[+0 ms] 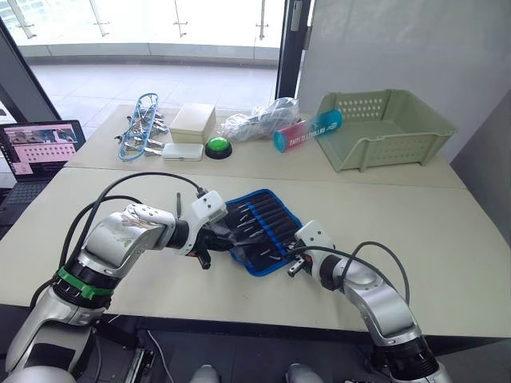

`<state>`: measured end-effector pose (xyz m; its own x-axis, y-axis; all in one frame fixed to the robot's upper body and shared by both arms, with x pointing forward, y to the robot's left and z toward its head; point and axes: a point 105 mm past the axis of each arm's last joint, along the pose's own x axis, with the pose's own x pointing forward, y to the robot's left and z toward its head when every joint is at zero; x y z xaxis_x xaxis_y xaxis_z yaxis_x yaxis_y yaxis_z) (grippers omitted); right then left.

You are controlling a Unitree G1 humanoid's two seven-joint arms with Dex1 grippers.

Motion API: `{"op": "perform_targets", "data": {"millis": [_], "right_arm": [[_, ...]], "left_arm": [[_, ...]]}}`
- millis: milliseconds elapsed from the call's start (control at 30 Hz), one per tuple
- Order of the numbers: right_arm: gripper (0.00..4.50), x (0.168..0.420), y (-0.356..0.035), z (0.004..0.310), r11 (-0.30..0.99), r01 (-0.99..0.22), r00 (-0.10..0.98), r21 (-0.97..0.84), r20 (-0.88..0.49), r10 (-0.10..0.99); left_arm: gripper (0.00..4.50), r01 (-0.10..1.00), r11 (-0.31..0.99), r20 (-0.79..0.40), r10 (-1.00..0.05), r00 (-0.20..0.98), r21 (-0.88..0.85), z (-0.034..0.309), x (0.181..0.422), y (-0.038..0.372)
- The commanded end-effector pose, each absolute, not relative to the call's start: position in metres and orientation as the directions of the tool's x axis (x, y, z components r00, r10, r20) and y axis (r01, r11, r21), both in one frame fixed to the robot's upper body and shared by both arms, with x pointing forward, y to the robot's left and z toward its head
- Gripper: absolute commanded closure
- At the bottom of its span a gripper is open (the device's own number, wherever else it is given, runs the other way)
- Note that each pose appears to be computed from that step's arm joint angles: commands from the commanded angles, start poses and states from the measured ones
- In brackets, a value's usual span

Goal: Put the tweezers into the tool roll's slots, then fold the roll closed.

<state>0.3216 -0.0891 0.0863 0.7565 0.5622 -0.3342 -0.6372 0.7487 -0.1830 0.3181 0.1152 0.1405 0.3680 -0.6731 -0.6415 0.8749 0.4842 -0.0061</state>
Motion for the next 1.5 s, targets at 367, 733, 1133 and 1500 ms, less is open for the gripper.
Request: {"op": "perform_targets", "data": {"millis": [367, 733, 1133, 1500], "right_arm": [[4.5, 0.313, -0.097, 0.057, 0.769, -0.625, 0.733, -0.131, -0.438, 0.521], [4.5, 0.311, -0.1, 0.057, 0.776, -0.618, 0.736, -0.129, -0.441, 0.513], [4.5, 0.311, -0.099, 0.058, 0.772, -0.622, 0.733, -0.128, -0.44, 0.518], [4.5, 0.309, -0.098, 0.058, 0.77, -0.627, 0.727, -0.118, -0.444, 0.523]], "left_arm": [[4.43, 0.858, 0.493, -0.632, -0.621, 0.464, 0.145, 0.145, 0.346, 0.098], [4.43, 0.845, 0.489, -0.615, -0.605, 0.506, 0.215, 0.149, 0.35, 0.105], [4.43, 0.863, 0.443, -0.63, -0.604, 0.487, 0.243, 0.134, 0.358, 0.087], [4.43, 0.884, 0.423, -0.571, -0.683, 0.455, 0.198, 0.132, 0.371, 0.041]]}}
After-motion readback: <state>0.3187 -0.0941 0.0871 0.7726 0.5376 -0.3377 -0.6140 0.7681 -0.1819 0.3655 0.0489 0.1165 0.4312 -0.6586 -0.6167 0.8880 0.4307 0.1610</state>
